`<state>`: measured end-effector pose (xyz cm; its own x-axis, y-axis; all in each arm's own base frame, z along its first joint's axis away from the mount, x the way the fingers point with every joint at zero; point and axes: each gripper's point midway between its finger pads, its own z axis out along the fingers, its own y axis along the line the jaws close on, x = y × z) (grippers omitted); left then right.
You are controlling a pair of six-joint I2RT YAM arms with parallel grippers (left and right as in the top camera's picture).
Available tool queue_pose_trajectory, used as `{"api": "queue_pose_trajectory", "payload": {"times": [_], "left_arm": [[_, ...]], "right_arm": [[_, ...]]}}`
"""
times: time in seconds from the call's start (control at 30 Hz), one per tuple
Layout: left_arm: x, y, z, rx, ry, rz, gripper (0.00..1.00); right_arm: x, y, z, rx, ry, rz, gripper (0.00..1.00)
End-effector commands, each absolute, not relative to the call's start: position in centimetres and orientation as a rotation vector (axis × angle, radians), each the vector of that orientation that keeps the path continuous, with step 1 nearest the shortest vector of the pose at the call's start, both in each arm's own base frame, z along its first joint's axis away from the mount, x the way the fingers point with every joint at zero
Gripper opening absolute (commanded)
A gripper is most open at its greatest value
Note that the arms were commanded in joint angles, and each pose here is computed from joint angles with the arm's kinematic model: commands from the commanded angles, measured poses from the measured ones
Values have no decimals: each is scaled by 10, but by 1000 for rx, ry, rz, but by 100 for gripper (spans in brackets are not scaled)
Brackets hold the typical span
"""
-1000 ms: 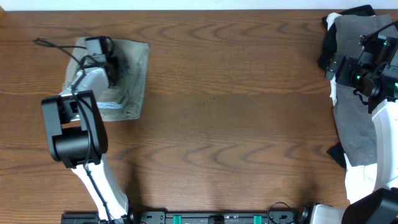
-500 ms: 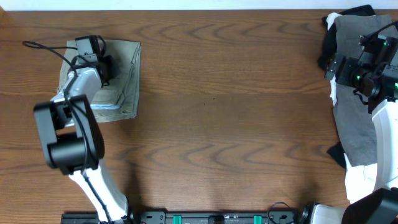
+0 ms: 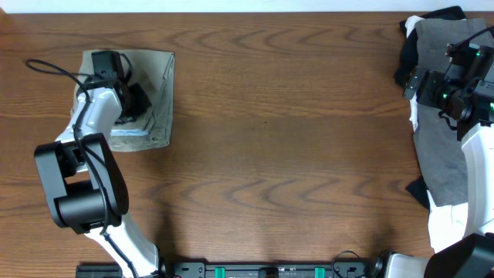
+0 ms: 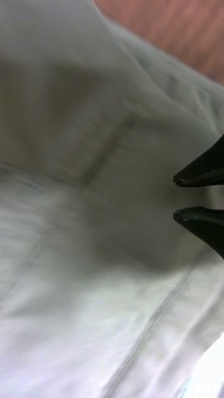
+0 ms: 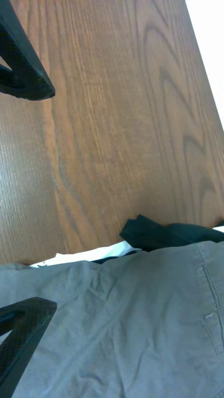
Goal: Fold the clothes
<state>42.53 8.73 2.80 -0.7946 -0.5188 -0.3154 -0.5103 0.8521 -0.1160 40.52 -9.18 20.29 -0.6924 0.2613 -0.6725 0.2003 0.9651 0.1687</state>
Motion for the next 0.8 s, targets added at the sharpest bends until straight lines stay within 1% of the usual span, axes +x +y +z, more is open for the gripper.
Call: {"api": "queue_pose_trajectory", "payload": {"times": [0.0,0.1,0.37,0.5,0.6,0.7,0.77], "left_arm": [[411,73,12,-823,2755,-132,15],[399,61,2,-818,2801,-164,15],[377,58,-33,-822,2808,-153,15],[371,57,-38,-824,2818,-153,15],[377,58,-27,-815,2795,-157,15],[385,58,-1,-795,2746,-174,14],[392,60,19,-778,2689,-175,15]], "right_arm": [[405,-92,199,337,2362,109,99],[405,-92,199,337,2362,109,99],[405,-92,199,337,2362,109,99],[405,-92,199,337,2362,109,99],[405,-92,199,337,2362,109,99],[405,-92,199,337,2362,109,99],[405,-92,199,337,2362,109,99]]}}
